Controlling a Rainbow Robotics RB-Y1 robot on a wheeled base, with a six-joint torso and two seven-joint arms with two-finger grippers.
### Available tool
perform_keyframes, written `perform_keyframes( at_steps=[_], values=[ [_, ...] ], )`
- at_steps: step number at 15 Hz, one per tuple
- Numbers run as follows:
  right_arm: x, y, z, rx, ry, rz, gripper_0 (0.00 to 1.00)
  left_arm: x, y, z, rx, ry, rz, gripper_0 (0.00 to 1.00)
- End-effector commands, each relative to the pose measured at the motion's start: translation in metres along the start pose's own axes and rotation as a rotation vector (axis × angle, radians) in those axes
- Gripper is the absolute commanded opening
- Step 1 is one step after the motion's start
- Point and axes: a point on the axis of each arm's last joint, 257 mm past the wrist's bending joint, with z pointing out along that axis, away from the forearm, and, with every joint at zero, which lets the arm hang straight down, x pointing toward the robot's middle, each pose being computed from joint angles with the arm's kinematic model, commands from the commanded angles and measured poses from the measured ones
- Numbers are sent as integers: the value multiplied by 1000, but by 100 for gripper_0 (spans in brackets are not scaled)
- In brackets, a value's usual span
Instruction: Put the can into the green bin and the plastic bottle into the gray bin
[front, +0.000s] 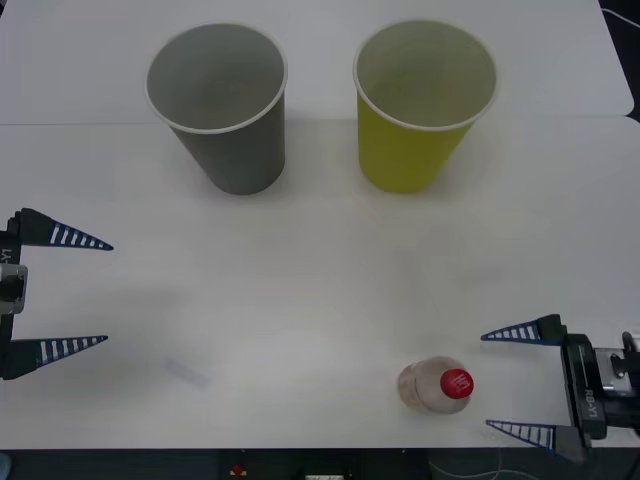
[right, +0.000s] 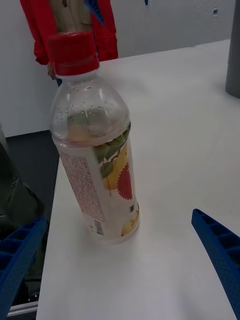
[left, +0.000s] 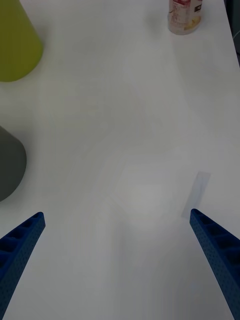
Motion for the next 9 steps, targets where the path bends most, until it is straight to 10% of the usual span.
perform_keyframes(
  at_steps=[1,9],
  values=[
    [1,7,25,-3,-33,16,100,0,0,0,0,0,0,100],
    [-1,10,72,4,-79,0,100,0,0,0,0,0,0,100]
  ],
)
